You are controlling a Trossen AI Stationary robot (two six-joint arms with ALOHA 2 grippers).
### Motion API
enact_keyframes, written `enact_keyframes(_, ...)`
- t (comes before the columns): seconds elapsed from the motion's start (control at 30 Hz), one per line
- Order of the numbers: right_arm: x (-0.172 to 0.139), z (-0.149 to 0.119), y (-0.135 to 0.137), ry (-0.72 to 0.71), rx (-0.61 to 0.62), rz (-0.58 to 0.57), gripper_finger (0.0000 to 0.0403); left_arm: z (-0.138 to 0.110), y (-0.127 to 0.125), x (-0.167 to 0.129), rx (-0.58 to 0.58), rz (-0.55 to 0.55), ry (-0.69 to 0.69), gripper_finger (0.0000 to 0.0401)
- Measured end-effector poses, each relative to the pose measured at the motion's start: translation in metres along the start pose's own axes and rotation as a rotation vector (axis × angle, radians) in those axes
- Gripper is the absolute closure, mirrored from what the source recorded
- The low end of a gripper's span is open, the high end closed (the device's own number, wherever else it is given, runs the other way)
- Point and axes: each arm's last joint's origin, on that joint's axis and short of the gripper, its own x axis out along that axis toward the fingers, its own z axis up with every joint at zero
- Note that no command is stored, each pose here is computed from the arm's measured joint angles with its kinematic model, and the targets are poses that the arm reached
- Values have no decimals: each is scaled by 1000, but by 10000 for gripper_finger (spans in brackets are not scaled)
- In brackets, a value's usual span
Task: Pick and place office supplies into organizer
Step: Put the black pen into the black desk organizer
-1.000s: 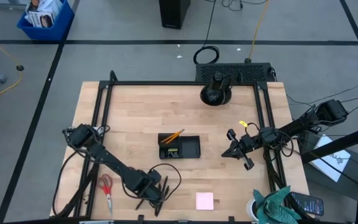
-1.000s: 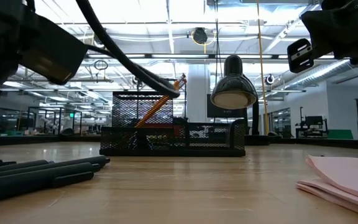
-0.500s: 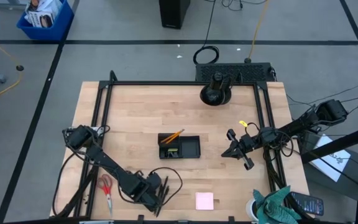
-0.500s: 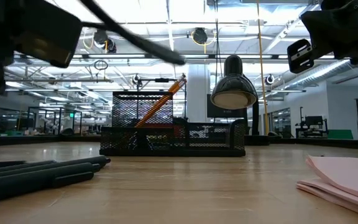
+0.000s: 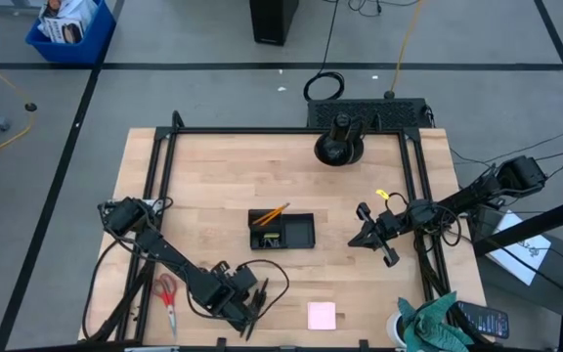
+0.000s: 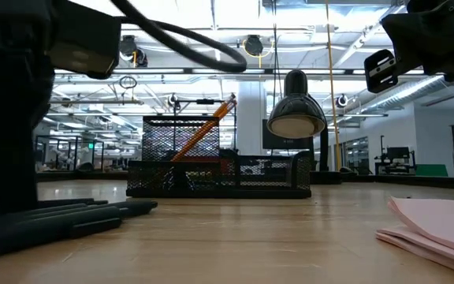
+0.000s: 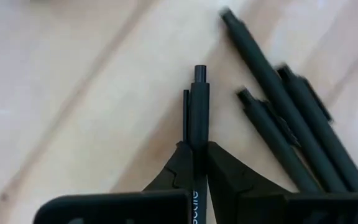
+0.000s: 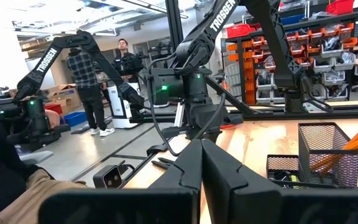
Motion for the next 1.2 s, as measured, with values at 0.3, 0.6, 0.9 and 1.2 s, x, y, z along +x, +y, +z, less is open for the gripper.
enact_keyframes(0.3,0,0,0,0,16,1,403,16,7,-19,35,39,-247,383)
enact_keyframes(0.6,0,0,0,0,18,0,403,56,16,-91,283,3,-629,388)
enact_keyframes(0.9,0,1,0,-8,17,3,403,108,42,-168,559,-122,-881,378)
enact_keyframes(1.2,0,1,0,-14,18,6,403,158,93,-181,656,-102,-900,376)
